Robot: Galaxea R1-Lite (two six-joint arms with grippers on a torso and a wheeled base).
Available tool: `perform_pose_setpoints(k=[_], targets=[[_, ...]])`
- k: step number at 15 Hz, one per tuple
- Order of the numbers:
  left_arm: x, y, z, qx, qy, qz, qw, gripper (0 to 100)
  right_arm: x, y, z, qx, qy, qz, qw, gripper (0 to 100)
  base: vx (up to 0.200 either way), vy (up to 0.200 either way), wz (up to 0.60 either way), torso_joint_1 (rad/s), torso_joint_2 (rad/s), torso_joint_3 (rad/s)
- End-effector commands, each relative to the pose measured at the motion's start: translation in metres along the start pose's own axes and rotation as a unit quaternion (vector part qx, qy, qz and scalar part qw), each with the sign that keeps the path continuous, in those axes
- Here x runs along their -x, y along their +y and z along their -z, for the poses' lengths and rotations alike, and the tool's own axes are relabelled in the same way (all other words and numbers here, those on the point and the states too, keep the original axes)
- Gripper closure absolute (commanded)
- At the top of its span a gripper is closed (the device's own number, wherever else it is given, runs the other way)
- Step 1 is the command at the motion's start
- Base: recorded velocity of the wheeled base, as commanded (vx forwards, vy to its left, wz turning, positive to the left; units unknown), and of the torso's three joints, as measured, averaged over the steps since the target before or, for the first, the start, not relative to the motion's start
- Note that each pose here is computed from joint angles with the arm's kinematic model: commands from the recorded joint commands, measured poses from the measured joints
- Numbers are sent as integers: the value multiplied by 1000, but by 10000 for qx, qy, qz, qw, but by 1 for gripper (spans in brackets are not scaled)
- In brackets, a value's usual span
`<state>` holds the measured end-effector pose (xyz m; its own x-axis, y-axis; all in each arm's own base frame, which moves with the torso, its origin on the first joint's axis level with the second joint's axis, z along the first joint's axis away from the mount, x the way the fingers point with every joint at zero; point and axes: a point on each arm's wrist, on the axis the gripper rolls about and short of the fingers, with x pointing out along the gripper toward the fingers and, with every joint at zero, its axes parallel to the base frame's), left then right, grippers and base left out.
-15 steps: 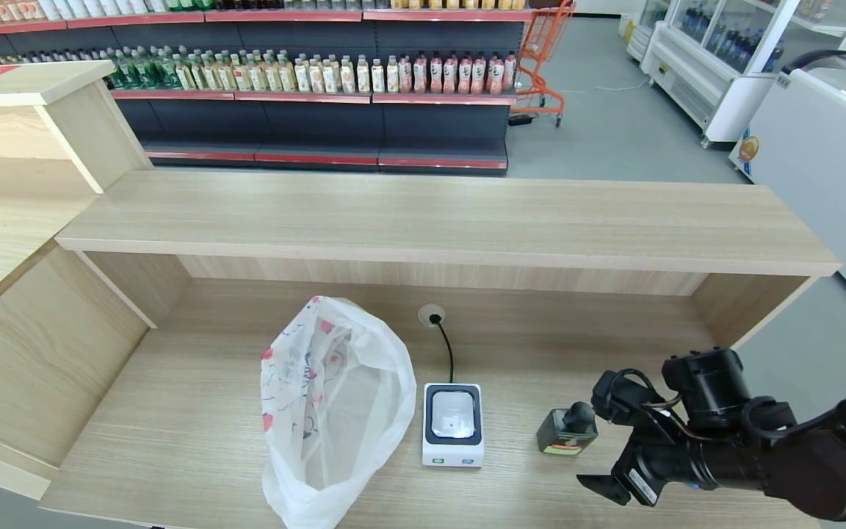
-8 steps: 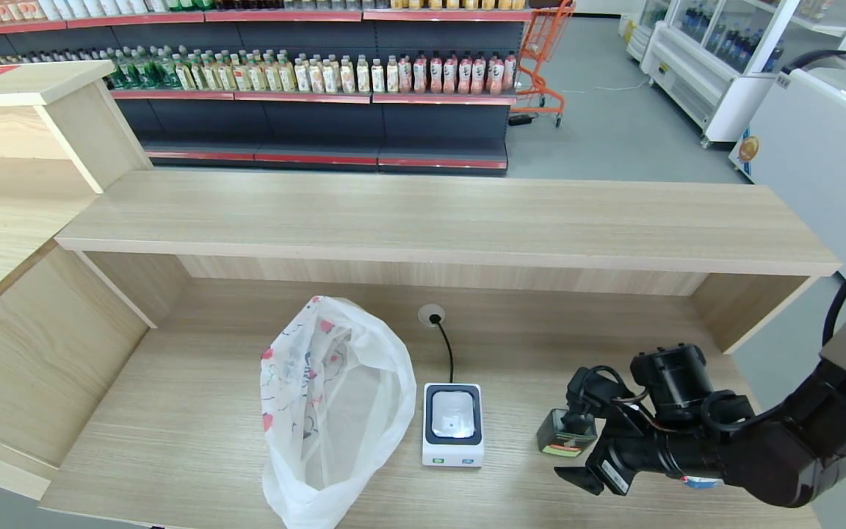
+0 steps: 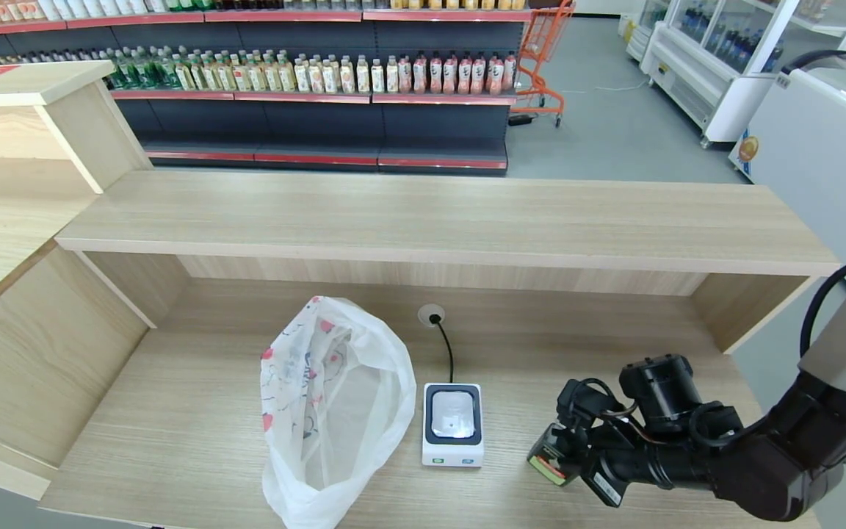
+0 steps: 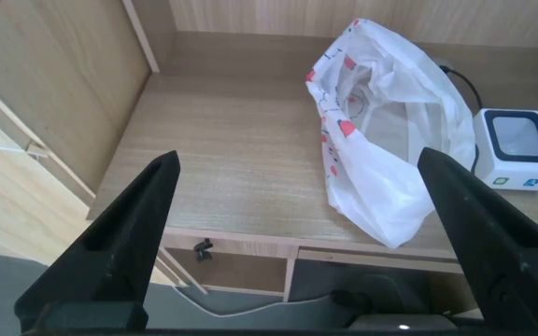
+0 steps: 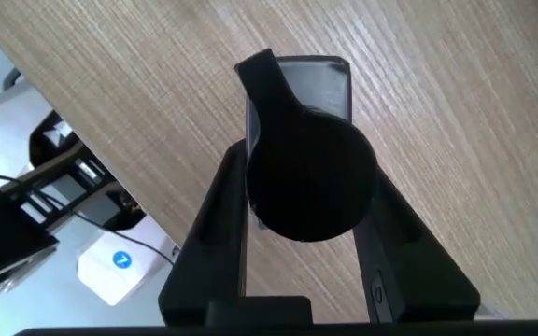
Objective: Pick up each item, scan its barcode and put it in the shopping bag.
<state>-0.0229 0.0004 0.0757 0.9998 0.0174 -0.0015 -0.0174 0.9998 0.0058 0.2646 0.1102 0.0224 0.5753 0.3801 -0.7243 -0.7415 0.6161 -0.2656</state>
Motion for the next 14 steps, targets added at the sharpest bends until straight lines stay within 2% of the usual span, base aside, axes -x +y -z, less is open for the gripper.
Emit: perform_pose_setpoints(k=[1,7,9,11,13,14], targets=[[0,0,0,-2,0,3,10000,0,6,3,6,-16,68,50,10000,100,0,0,0,0,0,0],[0,0,0,-2,0,3,10000,0,23,3,7,-31,-136,297,9995,100,0,0,0,0,0,0],[0,0,0,-2,0,-5,10000,0,44,-20,-16,-282,-760,970,9920,100,0,0,0,0,0,0],[0,0,0,-2,0,-5,10000,0,75,-32,-26,-601,-1135,1543,9796,100,0,0,0,0,0,0],[0,0,1,-2,8,3,10000,0,105,-33,-22,-502,-1338,1902,9713,100,0,0,0,0,0,0],[0,0,0,-2,0,-5,10000,0,121,-29,-24,-242,-1507,2037,9671,100,0,0,0,0,0,0]])
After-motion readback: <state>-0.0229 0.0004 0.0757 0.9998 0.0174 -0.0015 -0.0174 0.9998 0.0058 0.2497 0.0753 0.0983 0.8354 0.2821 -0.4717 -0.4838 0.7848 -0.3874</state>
